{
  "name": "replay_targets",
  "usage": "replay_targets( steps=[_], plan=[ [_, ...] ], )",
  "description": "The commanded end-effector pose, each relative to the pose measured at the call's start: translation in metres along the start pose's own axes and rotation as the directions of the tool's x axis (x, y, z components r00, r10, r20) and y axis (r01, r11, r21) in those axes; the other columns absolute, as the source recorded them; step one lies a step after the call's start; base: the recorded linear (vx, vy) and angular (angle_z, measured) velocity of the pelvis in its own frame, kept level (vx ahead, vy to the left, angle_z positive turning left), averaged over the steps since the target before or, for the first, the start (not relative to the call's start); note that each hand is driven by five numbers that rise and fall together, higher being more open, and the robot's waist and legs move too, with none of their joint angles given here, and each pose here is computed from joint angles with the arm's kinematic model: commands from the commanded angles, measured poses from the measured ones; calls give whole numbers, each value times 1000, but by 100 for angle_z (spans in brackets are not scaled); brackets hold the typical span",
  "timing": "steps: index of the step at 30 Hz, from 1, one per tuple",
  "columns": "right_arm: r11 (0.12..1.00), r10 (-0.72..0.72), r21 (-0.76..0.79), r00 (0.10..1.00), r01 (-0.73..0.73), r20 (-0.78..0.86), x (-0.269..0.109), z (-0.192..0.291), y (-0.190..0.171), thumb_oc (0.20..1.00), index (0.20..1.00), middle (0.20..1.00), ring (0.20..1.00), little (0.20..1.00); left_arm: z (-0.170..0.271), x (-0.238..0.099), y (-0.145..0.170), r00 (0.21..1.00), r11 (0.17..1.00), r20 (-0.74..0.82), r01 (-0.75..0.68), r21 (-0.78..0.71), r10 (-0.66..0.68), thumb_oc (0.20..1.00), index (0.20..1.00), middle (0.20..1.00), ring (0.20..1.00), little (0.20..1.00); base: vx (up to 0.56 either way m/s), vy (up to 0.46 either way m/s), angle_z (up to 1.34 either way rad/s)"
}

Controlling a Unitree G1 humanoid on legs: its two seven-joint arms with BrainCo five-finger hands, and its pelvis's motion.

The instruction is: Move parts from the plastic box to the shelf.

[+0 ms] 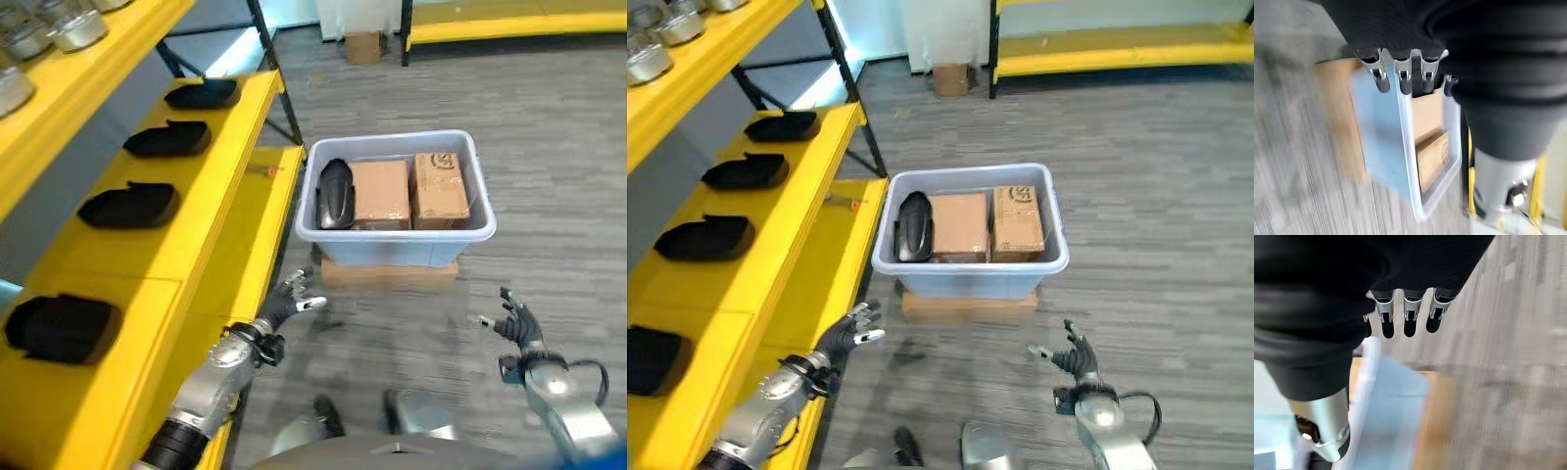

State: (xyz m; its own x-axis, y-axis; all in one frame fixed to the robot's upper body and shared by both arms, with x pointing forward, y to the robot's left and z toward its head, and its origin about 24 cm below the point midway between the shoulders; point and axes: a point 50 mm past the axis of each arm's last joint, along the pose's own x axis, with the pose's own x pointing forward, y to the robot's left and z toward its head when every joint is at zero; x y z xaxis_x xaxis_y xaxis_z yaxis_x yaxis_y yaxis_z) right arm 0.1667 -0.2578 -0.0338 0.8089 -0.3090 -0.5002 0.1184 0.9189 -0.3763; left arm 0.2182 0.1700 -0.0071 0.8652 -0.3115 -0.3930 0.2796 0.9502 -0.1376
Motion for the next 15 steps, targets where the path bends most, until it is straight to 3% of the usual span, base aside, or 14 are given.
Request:
replay_targets(
  steps=[1, 3, 15],
  plan=[
    [999, 39, -11, 985, -38, 170, 7, 35, 1, 1000, 1000, 1000, 1000, 1000, 0, -17, 8, 998, 998, 39, -52, -33, 54, 1000, 1000, 1000, 1000, 1000, 202, 175, -169],
    [999, 52, 5, 982, -54, 181, 4, 38, 0, 1000, 1000, 1000, 1000, 1000, -2, -19, 9, 998, 999, 43, -47, -13, 47, 1000, 1000, 1000, 1000, 1000, 137, 142, -102],
    [995, 89, 23, 976, -95, 197, 1, 40, 14, 1000, 1000, 1000, 1000, 1000, 1, -9, 7, 999, 1000, 42, -3, 19, 3, 1000, 1000, 1000, 1000, 1000, 129, 119, -4]
  ],
)
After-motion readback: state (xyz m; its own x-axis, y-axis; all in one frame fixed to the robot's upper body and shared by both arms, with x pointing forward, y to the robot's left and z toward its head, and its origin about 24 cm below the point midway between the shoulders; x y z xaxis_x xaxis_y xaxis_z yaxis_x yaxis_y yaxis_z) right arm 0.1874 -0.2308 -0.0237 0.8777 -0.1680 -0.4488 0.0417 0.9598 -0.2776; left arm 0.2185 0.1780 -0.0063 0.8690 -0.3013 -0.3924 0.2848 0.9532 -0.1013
